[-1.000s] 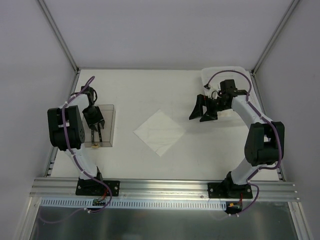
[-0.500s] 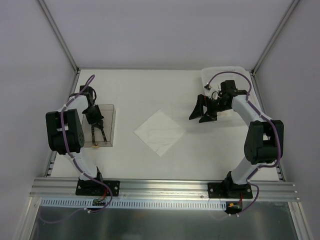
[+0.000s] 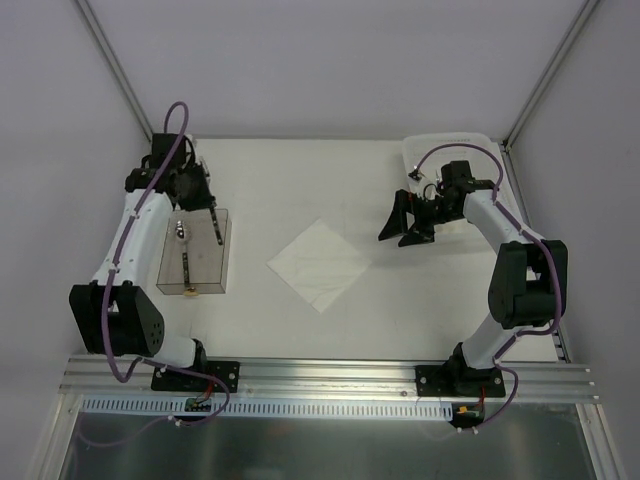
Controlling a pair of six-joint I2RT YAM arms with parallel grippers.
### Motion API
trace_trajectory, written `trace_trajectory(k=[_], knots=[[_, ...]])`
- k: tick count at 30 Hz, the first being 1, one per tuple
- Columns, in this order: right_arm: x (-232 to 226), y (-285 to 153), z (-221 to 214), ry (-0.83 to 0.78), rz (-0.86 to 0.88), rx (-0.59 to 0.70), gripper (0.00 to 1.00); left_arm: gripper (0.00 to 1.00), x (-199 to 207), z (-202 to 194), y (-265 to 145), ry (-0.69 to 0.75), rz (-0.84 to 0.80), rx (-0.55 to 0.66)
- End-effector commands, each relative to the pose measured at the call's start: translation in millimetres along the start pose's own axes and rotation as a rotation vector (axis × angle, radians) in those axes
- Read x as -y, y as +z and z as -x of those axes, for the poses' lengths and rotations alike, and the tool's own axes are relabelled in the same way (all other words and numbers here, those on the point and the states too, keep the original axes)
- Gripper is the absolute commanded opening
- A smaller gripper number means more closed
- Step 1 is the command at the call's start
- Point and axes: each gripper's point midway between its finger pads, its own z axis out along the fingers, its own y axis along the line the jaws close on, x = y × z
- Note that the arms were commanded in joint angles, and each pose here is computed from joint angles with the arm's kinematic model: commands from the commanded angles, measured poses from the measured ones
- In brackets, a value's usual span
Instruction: Place the utensils on the paper napkin and roll it up
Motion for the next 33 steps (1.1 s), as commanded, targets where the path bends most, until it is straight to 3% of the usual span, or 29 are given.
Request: trace_trajectory(k=[1,6,15,21,33], knots=[[-6.8,-13.6,5.6,-0.048,-0.02,0.028,0.99,0.0,58.5,-7.3,-17.4,0.088,-0.082,-0.019],[2.8,-19.4,0.0,-0.042,-0.072,0.025,0.99,0.0,133.7,-26.4,-11.1,0.117,-0.16,-0.097],[29.0,-34.7,-2.0,0.069,-0.086,0.058,0.99,0.0,248.6,-99.4,45.5,0.181,-0.218,-0.319],[34.8,-39.6,-1.1,0.102,-0.073,0.075,0.99,0.0,274.2,-135.7,87.5,0.193,-0.195,-0.435],[40.6,-32.6,-3.7,0.141,-0.056,0.051,0.99,0.0,268.7,-166.0,93.2,0.177,-0.107,-0.474]])
